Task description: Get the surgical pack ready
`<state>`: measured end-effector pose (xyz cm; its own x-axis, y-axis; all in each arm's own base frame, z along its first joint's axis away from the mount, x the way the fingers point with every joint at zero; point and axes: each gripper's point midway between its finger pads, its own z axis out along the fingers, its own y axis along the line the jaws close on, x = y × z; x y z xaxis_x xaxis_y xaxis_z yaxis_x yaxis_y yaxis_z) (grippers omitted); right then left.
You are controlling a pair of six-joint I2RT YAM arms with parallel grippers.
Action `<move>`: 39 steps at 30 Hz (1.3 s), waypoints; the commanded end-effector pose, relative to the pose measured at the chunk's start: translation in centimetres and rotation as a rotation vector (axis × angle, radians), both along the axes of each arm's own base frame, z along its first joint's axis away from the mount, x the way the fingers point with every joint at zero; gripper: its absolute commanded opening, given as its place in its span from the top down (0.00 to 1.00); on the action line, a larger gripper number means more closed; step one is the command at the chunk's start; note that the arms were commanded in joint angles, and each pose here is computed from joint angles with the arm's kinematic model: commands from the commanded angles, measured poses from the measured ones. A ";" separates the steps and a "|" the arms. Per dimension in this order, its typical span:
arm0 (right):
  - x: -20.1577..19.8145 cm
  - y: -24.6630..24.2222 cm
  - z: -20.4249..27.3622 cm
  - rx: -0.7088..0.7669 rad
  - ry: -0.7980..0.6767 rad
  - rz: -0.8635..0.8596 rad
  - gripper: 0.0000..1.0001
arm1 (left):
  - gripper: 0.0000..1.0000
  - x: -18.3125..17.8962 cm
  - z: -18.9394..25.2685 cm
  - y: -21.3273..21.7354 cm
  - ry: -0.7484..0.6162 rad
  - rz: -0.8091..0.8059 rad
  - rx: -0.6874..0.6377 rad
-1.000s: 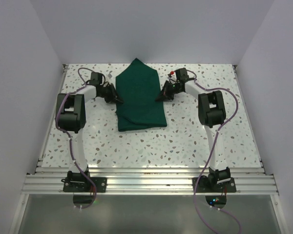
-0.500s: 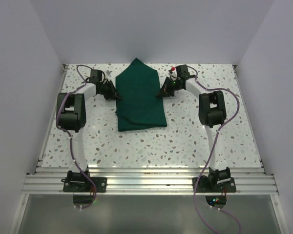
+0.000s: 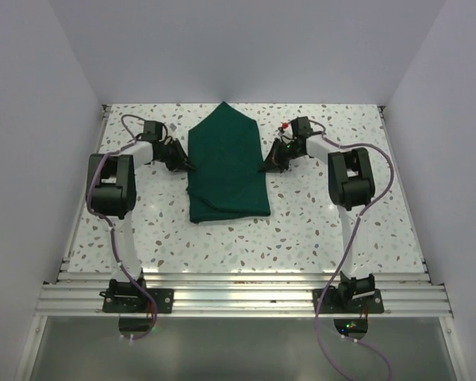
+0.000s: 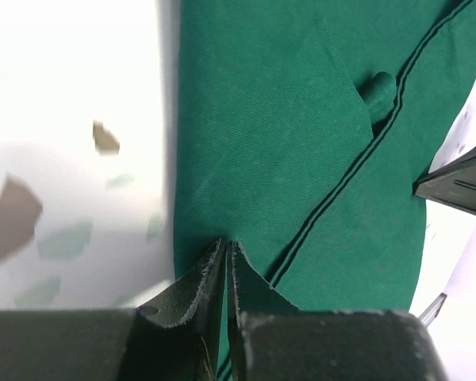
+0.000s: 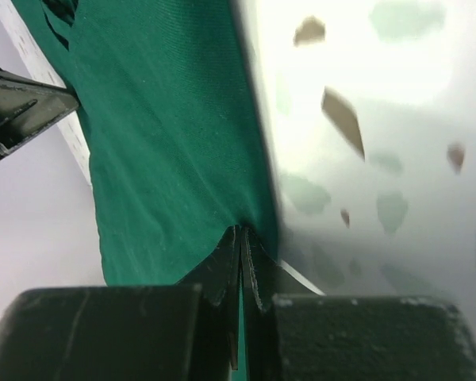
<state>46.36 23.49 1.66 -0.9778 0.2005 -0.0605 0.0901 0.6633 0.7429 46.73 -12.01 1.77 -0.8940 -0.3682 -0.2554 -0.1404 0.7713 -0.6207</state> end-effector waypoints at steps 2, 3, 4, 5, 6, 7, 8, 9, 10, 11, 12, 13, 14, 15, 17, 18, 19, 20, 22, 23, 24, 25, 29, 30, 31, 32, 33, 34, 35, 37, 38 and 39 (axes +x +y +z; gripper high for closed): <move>-4.0 -2.4 -2.5 -0.138 0.074 0.008 1.00 | 0.90 -6.2 -4.5 3.1 0.194 0.013 0.146; -5.0 -2.8 -3.1 -0.146 0.098 0.011 1.00 | 0.90 -6.6 -4.5 3.2 0.192 0.006 0.150; -5.4 -2.8 -2.5 -0.143 0.089 0.015 1.00 | 0.90 -7.0 -4.4 3.2 0.192 0.003 0.155; -5.9 -2.8 -2.5 -0.142 0.096 0.017 1.00 | 0.90 -7.2 -4.0 3.3 0.186 0.000 0.160; -6.8 -3.0 -2.8 -0.143 0.111 0.021 1.00 | 0.90 -7.8 -4.1 3.4 0.192 -0.007 0.164; -6.9 -3.0 -2.0 -0.144 0.092 0.021 1.00 | 0.90 -8.0 -3.9 3.4 0.188 -0.011 0.164; -7.0 -3.1 -1.9 -0.151 0.085 0.020 1.00 | 0.90 -8.0 -3.3 3.4 0.174 -0.014 0.164; -7.0 -3.3 -1.4 -0.156 0.075 0.019 1.00 | 0.90 -7.8 -2.8 3.4 0.157 -0.018 0.167; -6.8 -3.3 -0.9 -0.160 0.058 0.029 1.00 | 0.90 -7.6 -2.3 3.4 0.146 -0.019 0.167; -6.7 -3.4 0.0 -0.164 0.047 0.030 1.00 | 0.90 -6.9 -0.9 3.4 0.107 -0.017 0.167; -5.9 -3.2 1.2 -0.162 0.011 0.034 1.00 | 0.90 -6.4 -0.1 3.3 0.088 -0.013 0.165; -5.5 -3.0 1.9 -0.161 -0.010 0.034 1.00 | 0.89 -6.0 0.7 3.2 0.070 -0.010 0.159; -5.1 -2.8 3.0 -0.155 -0.030 0.035 1.00 | 0.89 -5.1 2.2 3.1 0.024 -0.007 0.150; -4.3 -2.3 4.2 -0.142 -0.060 0.037 1.00 | 0.89 -4.6 3.0 2.7 0.006 -0.009 0.127; -3.8 -1.1 5.5 -0.114 -0.082 0.039 1.00 | 0.88 -3.8 4.3 2.2 -0.027 -0.007 0.101; -3.4 -0.3 6.3 -0.088 -0.098 0.049 1.00 | 0.88 -3.8 4.7 1.8 -0.028 -0.003 0.074; -3.3 0.4 6.7 -0.076 -0.103 0.052 1.00 | 0.88 -3.5 4.8 1.6 -0.040 -0.003 0.061; -3.3 1.3 6.9 -0.064 -0.113 0.066 1.00 | 0.88 -3.7 4.5 1.4 -0.033 -0.007 0.047; -3.3 2.1 6.2 -0.047 -0.089 0.072 1.00 | 0.88 -4.1 3.8 1.0 -0.012 -0.011 0.025; -3.4 2.4 5.8 -0.041 -0.078 0.079 1.00 | 0.88 -4.8 3.0 0.9 0.015 -0.011 0.020; -3.6 2.4 5.1 -0.042 -0.060 0.079 1.00 | 0.88 -5.1 2.6 1.0 0.028 -0.009 0.022; -3.6 2.3 4.4 -0.049 -0.049 0.075 1.00 | 0.88 -5.6 1.8 1.0 0.048 -0.011 0.025; -3.8 0.5 1.5 -0.093 -0.003 0.057 1.00 | 0.89 -8.0 -1.4 1.6 0.149 -0.012 0.041; -4.1 -0.1 0.6 -0.106 0.015 0.051 1.00 | 0.89 -8.3 -2.0 2.1 0.163 -0.005 0.056; -4.0 -0.8 0.0 -0.127 0.016 0.040 1.00 | 0.89 -8.7 -2.6 2.3 0.186 -0.001 0.070; -4.2 -1.6 -0.7 -0.142 0.032 0.027 1.00 | 0.90 -9.0 -3.0 2.6 0.190 -0.003 0.088; -4.2 -2.2 -1.1 -0.156 0.038 0.017 1.00 | 0.90 -8.9 -3.1 3.5 0.194 0.016 0.096; -4.3 -2.9 -1.5 -0.175 0.046 0.013 1.00 | 0.90 -8.9 -3.1 4.0 0.199 0.023 0.105; -4.0 -3.6 -1.8 -0.200 0.043 0.002 1.00 | 0.90 -8.4 -2.8 4.4 0.183 0.030 0.122; -3.9 -4.1 -1.7 -0.235 0.035 0.023 1.00 | 0.90 -7.2 -1.5 4.9 0.139 0.031 0.142; -3.2 -4.0 -0.9 -0.237 0.009 0.023 1.00 | 0.90 -6.6 -0.9 5.1 0.119 0.031 0.153; -2.8 -3.8 -0.2 -0.231 -0.008 0.021 1.00 | 0.90 -6.0 -0.2 5.1 0.093 0.032 0.154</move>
<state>42.58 21.15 1.73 -0.9828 0.1788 -0.0462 0.1070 0.7552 0.6467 39.74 -9.78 1.79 -0.9166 -0.3636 -0.1662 -0.2125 0.7953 -0.5678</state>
